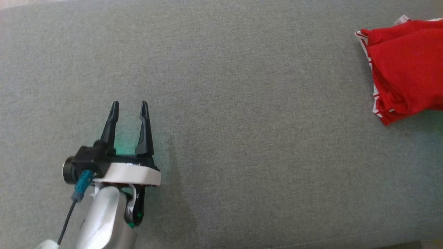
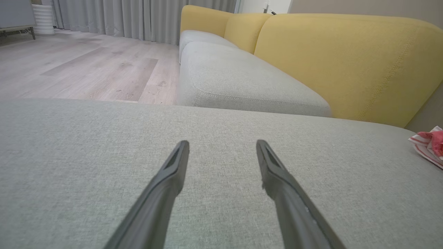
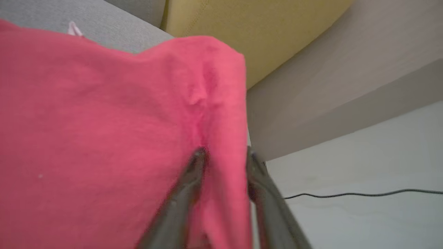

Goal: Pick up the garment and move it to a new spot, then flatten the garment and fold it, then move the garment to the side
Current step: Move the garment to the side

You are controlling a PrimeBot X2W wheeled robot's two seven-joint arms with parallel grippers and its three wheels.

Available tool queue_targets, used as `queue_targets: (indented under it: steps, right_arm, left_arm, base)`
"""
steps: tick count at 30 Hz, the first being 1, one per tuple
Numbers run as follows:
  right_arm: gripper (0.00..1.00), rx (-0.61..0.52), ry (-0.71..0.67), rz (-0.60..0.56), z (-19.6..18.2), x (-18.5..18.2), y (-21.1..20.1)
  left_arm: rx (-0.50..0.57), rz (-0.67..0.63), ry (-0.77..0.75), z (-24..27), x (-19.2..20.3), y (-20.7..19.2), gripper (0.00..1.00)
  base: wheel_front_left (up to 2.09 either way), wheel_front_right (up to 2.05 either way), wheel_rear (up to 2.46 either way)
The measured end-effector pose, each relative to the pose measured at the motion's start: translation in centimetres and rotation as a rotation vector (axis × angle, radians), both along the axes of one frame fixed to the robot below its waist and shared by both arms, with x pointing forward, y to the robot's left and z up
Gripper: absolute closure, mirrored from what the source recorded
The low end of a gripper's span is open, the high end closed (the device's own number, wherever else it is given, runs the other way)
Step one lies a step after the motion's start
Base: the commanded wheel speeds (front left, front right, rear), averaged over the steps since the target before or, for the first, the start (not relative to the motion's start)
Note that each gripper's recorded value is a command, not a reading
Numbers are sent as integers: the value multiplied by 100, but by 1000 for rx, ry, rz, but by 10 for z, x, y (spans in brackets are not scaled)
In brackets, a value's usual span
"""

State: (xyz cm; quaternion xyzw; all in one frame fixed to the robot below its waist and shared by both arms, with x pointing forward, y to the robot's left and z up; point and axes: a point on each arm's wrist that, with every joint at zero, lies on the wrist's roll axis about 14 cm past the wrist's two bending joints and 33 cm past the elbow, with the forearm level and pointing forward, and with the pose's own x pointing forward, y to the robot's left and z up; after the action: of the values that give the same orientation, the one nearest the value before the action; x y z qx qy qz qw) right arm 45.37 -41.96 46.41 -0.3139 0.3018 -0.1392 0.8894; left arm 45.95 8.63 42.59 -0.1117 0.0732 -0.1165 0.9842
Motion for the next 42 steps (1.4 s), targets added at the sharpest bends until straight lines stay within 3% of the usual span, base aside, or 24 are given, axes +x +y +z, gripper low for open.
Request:
queue_targets:
  steps: [6,12,18,24,28,32,42]
  right_arm:
    - [0,41,-48,2,3,-3,13]
    - [0,82,-180,69,32,10,41]
    - [0,290,-426,192,74,29,115]
    - [0,587,-687,301,117,29,198]
    - [0,691,-715,306,102,12,215]
    - [0,865,-693,296,65,-12,238]
    - [0,936,-577,293,7,-46,268]
  left_arm:
    - [-2,-11,-17,7,2,-5,0]
    - [-1,-8,-54,24,-1,-3,0]
    - [-11,31,-104,48,-10,9,0]
    - [-10,66,-129,60,-31,21,0]
    - [-10,89,-141,66,-38,28,0]
    - [-8,97,-134,64,-51,31,0]
    - [5,112,-118,59,-71,34,0]
  base:
    - [0,0,0]
    - [0,0,0]
    - [0,0,0]
    - [0,0,0]
    - [0,0,0]
    - [0,0,0]
    - [0,0,0]
